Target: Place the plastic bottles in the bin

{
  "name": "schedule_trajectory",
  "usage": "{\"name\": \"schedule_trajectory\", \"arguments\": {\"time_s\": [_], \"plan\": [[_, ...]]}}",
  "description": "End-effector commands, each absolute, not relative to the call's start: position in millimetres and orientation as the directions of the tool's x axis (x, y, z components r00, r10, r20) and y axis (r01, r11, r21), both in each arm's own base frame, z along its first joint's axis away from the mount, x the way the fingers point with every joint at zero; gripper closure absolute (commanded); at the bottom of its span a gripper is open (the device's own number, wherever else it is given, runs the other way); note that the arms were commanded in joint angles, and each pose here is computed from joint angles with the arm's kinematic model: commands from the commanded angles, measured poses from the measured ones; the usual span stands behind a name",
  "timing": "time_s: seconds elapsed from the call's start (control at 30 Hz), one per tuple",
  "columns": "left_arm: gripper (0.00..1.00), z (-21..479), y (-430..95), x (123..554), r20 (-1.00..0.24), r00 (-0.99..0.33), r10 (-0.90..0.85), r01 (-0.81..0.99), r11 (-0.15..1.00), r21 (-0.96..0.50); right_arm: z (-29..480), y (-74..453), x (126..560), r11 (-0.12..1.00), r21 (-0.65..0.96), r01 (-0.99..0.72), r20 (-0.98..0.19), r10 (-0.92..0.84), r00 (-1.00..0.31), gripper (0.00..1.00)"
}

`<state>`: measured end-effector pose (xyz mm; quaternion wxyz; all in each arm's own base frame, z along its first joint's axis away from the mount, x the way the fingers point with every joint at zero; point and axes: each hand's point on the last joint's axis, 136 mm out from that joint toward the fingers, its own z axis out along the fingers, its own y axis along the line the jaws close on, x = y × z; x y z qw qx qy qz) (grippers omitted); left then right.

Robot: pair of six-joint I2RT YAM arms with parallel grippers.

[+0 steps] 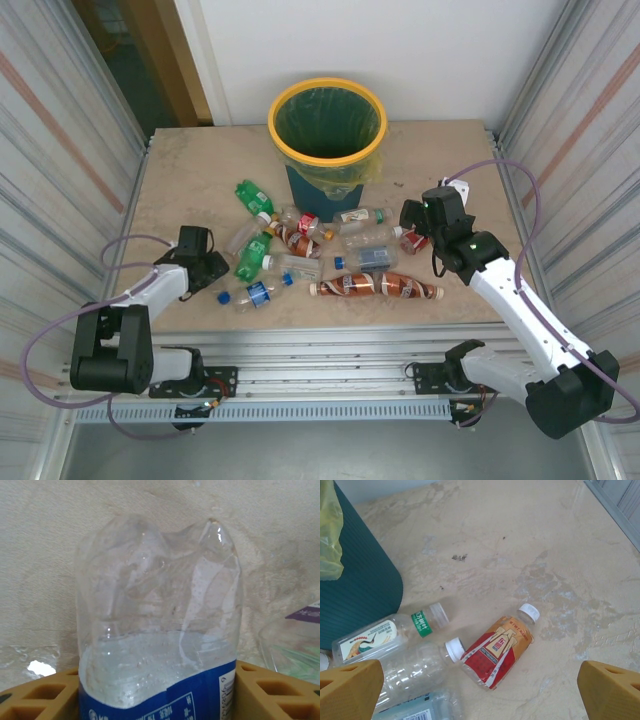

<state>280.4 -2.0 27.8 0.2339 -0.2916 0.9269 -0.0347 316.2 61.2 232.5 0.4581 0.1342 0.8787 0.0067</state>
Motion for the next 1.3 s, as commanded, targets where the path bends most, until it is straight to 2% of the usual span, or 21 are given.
{"name": "schedule_trajectory", "arguments": {"time_s": [0.0, 0.27, 0.53, 0.87, 1.27], "plan": [[0.42, 34.2, 9.7, 288.8, -0.445, -0.683, -0.579, -0.558, 0.807, -0.195, 237.7, 59.7, 320.4, 0.957, 0.153, 0.245, -0.808, 0.264, -0.526, 0.02], [0.53, 47.0, 19.0, 291.7, -0.481, -0.663, -0.574, -0.561, 0.806, -0.189, 238.9, 63.2, 326.3, 0.958, 0.158, 0.24, -0.809, 0.265, -0.525, 0.02], [0.54, 81.5, 24.2, 291.8, -0.561, -0.612, -0.557, -0.541, 0.813, -0.216, 236.0, 63.6, 327.1, 0.958, 0.155, 0.243, -0.805, 0.265, -0.531, 0.02], [0.54, 162.1, 16.2, 305.0, -0.674, -0.481, -0.561, -0.442, 0.819, -0.366, 229.6, 58.5, 324.2, 0.951, 0.146, 0.273, -0.8, 0.276, -0.532, 0.02], [0.54, 246.5, -4.0, 324.8, -0.725, -0.356, -0.59, -0.265, 0.807, -0.528, 228.4, 53.5, 321.4, 0.941, 0.153, 0.303, -0.799, 0.298, -0.522, 0.02]]}}
